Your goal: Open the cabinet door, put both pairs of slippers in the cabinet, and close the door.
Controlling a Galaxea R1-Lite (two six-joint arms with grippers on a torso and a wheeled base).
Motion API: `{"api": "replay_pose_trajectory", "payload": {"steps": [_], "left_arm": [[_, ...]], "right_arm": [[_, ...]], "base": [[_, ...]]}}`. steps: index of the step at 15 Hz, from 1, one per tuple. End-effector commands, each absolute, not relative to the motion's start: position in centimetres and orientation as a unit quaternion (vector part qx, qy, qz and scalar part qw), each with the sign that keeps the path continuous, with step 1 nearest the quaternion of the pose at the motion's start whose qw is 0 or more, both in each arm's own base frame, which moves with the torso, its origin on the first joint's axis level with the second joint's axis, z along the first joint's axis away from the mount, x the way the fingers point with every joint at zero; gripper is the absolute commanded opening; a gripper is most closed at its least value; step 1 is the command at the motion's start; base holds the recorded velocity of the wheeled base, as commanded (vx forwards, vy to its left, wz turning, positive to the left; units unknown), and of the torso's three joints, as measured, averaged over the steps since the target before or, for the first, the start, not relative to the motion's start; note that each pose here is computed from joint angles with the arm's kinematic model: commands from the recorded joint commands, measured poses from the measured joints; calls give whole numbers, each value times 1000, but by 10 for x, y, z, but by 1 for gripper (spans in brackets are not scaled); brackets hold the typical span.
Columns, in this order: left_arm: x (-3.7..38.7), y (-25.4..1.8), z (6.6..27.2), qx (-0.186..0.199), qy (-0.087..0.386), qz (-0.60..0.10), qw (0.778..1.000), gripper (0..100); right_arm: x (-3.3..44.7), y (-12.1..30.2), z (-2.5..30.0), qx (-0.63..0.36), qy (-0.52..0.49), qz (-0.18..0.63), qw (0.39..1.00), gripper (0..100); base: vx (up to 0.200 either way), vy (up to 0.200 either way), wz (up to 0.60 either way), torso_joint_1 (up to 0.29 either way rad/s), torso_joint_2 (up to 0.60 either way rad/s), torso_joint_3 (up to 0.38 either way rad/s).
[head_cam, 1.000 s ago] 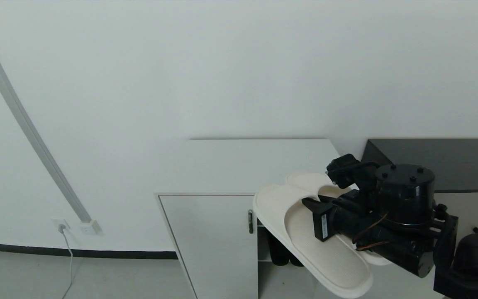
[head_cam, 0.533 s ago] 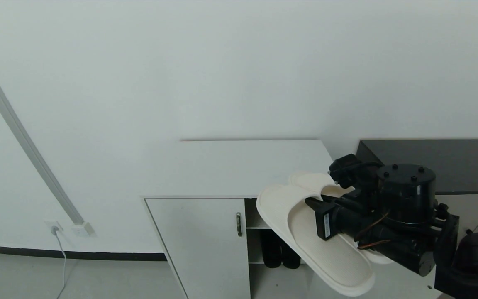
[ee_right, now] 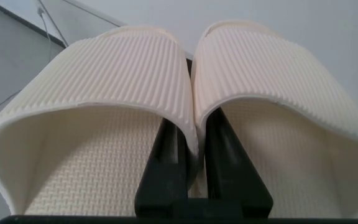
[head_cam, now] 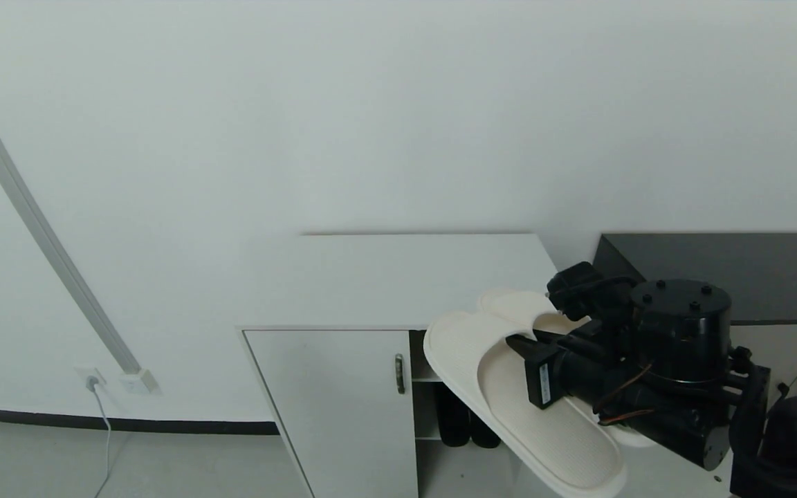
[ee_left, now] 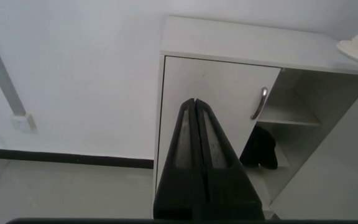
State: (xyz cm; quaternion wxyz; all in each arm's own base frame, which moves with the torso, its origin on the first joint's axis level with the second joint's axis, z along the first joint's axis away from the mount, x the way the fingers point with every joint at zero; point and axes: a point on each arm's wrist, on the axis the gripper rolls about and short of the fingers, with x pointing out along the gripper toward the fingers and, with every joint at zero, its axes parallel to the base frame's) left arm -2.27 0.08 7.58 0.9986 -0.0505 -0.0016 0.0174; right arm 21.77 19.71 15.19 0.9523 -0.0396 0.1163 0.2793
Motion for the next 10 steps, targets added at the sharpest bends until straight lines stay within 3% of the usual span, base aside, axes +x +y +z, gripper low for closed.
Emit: {"api": "replay_pose_trajectory", "payload": {"steps": [1, 5, 10], "left_arm": [[-23, 1, 76, -51, -2, 18, 999, 0], [-23, 1, 76, -51, -2, 18, 999, 0], [-23, 1, 76, -51, -2, 18, 999, 0]], "right_arm": [[210, 199, 153, -40, 114, 289, 950, 0], [197, 195, 153, -42, 116, 300, 946, 0], [196, 194, 150, -46, 122, 300, 945, 0]], "base": [[0, 0, 0, 0, 0, 0], [0, 0, 0, -126, 287, 157], [0, 0, 0, -199, 455, 255]]}}
